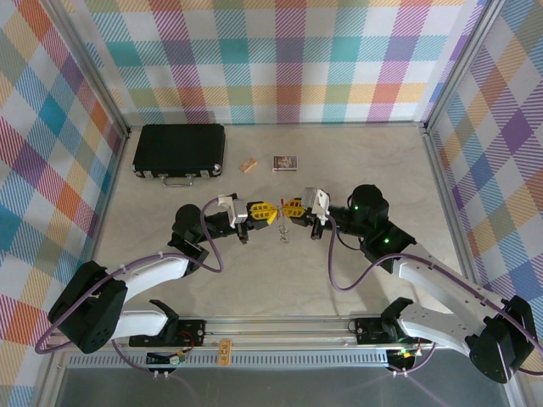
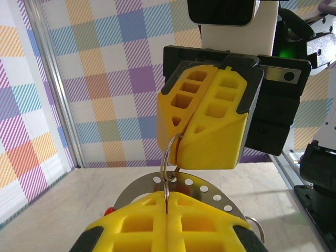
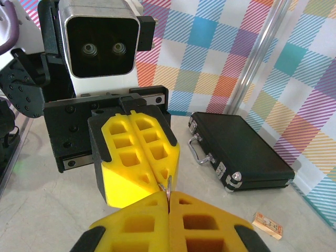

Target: Put the keys on the keyring

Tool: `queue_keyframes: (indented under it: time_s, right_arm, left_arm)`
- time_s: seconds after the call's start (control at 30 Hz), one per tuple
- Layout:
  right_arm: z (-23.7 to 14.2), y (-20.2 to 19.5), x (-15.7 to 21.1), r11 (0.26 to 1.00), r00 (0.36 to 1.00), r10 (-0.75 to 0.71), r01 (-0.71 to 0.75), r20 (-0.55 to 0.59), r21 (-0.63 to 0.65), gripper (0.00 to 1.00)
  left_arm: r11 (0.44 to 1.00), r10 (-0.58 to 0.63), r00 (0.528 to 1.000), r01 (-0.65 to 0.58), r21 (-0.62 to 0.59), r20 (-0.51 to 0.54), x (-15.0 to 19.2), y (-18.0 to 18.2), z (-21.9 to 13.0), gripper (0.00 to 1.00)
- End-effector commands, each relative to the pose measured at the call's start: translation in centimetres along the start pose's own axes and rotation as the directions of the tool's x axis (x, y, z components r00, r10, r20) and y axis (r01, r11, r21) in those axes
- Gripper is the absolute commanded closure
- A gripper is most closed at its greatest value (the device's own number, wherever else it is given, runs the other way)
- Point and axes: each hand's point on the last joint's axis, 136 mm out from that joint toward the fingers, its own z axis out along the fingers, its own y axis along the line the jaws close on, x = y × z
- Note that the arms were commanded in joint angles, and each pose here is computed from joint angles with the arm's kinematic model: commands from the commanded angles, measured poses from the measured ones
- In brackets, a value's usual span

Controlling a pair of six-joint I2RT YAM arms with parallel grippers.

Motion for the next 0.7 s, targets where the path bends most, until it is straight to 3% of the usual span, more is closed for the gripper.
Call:
queue_keyframes:
  time_s: [0.0,0.67]
  right_arm:
    - [0.3,1.0,0.5,0.999,1.000,-0.003,0.003,-0.016,-0.053,1.00]
    - [0.4,1.7,2.0,0.997,0.997,0.031,-0.035,-0.068,-0.070,1.00]
  left_arm:
    - [0.998,0.062,0.996,-0.063,0.014,0.070,-2.9,-0.4,0.1,1.00]
    - [0.997,0.069,0.995,-0.070,0.013,0.075,-3.1,-0.4,0.0,1.00]
